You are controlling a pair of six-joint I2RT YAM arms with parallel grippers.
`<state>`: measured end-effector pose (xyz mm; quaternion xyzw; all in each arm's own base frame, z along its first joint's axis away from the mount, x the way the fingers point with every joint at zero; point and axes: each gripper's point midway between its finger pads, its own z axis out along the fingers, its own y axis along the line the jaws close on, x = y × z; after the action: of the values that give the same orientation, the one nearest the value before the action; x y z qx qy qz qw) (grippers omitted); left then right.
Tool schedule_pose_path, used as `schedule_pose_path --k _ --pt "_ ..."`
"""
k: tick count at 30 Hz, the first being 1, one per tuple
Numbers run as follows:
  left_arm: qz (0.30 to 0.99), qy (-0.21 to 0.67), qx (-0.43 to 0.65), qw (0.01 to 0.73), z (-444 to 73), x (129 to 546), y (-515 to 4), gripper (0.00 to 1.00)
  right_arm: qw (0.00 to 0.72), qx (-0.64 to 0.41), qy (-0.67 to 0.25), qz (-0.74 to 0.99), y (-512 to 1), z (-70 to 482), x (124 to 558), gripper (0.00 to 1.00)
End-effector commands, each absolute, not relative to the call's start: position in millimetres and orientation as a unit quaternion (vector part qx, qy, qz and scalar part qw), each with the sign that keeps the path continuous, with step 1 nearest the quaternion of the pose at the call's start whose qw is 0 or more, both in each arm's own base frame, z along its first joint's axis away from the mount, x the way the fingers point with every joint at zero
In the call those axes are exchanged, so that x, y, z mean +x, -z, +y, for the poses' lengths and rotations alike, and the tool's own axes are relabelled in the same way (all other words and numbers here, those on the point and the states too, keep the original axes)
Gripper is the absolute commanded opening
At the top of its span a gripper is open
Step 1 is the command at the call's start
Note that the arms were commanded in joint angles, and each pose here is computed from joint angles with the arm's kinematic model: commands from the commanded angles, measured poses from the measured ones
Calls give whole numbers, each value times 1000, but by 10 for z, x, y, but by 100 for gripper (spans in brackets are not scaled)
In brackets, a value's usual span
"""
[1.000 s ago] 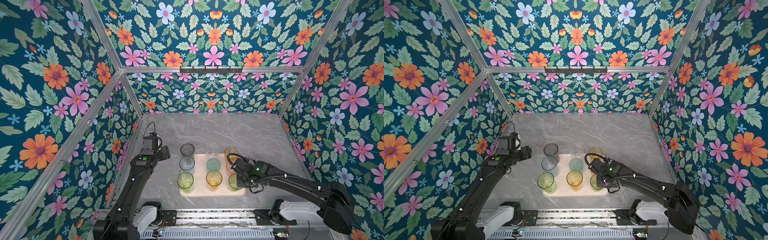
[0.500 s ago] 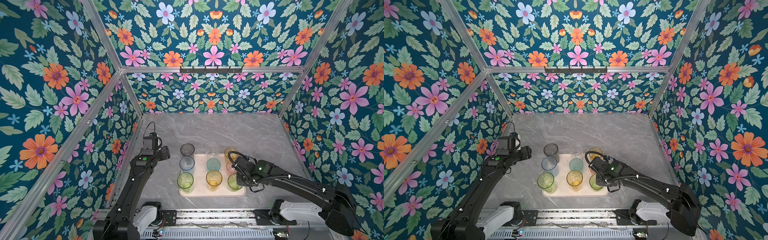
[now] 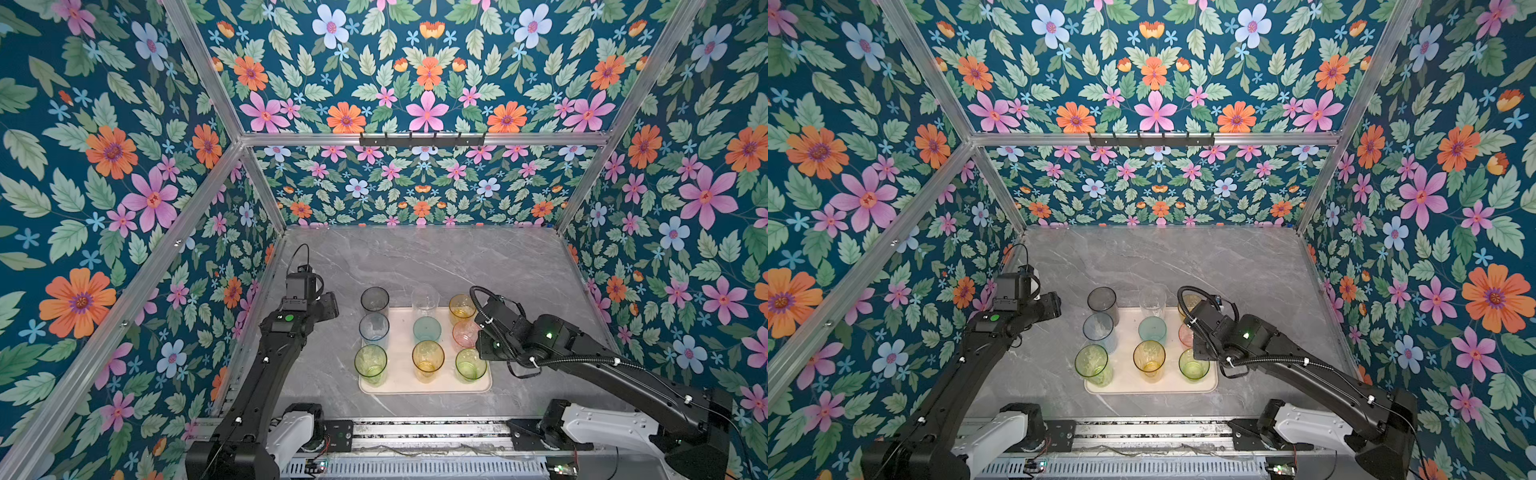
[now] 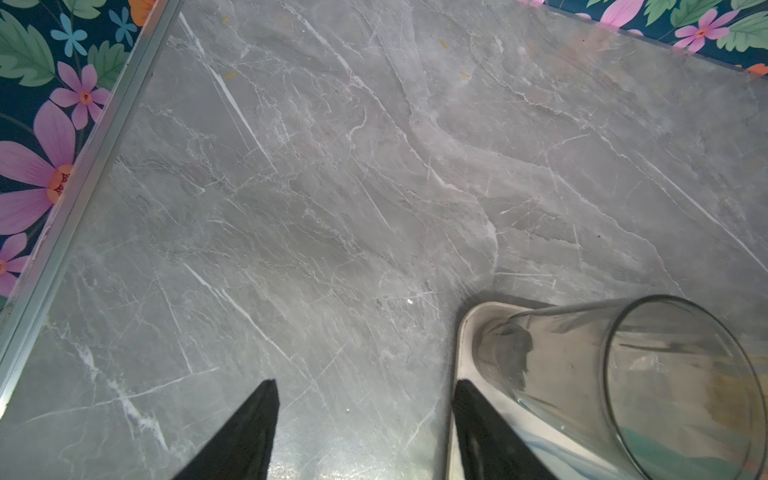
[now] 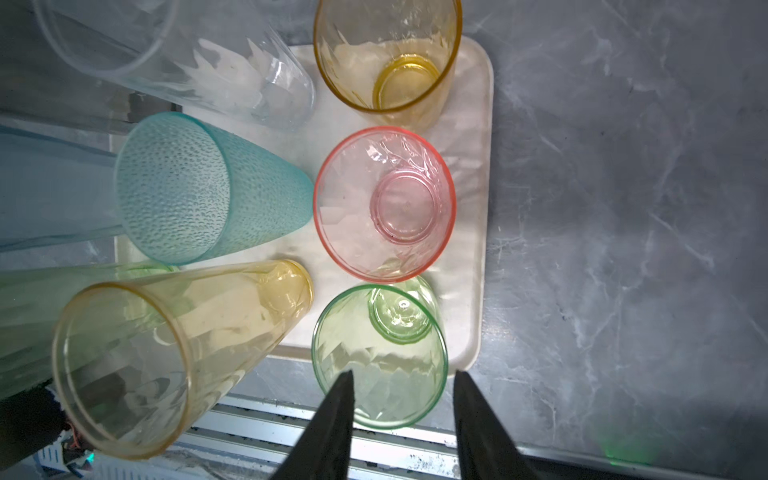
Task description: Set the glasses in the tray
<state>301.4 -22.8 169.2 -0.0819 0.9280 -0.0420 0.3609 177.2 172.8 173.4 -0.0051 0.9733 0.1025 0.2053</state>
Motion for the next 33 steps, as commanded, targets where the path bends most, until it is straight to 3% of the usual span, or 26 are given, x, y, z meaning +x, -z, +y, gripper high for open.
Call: schedule_pose_path --k 1,10,14,21,33 --pt "927 46 -85 361 -235 3027 -1730 70 244 -32 -81 966 -1874 1654 1869 42" --pt "906 98 -112 396 -339 3055 -2013 70 380 -25 -60 923 -2388 1450 2409 57" --pt "885 119 -126 433 -360 3142 -2210 71 405 -10 -92 910 -2591 1334 2662 56" --pt "839 109 -170 506 -217 3419 -2484 72 455 -2 -74 887 -2848 1095 3007 68" --pt "765 -45 -250 592 402 3680 -2476 82 484 92 -82 866 -2685 489 3458 84"
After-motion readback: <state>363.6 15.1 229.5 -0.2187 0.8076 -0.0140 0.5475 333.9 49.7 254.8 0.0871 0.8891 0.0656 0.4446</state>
